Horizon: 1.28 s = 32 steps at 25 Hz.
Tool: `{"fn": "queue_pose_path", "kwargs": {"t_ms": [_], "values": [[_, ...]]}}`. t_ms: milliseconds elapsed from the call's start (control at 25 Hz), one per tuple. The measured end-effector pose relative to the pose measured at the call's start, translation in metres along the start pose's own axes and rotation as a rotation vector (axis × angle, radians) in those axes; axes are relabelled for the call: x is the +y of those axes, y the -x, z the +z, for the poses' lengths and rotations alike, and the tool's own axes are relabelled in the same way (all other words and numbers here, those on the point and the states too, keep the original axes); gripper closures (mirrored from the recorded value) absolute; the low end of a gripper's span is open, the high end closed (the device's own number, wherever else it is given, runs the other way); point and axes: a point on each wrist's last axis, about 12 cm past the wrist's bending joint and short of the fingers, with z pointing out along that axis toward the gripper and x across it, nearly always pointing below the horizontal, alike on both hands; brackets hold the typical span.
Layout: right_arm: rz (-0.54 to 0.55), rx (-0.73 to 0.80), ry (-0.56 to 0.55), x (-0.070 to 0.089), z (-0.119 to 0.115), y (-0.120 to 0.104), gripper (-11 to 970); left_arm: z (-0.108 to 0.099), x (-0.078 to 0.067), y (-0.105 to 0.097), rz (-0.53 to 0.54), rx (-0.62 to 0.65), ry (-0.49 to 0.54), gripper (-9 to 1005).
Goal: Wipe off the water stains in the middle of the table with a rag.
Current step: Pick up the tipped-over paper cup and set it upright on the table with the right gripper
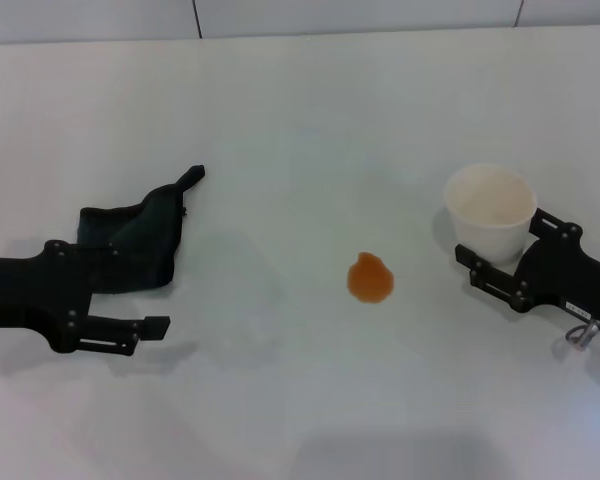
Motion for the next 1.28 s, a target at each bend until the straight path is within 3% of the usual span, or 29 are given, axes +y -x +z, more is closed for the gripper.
{"fn": "queue_pose_path", "kwargs": {"t_ms": [720, 920, 1280], "values": [[0.046, 0.024, -0.002, 0.0007, -0.0057, -0.0047, 262, 0.0039, 0.0017, 0.0035, 0.007, -0.002, -0.003, 119], [0.055, 0.023, 0.006, -0.0003, -0.0060, -0.0040, 103, 0.0041, 0.0016, 0.0034, 0.008, -0.001, -0.004, 119], [0.072, 0.033, 0.011, -0.0020, -0.0076, -0.0048, 106, 0.0030, 0.0014, 0.0025, 0.012, 0.001, -0.002, 119]]}}
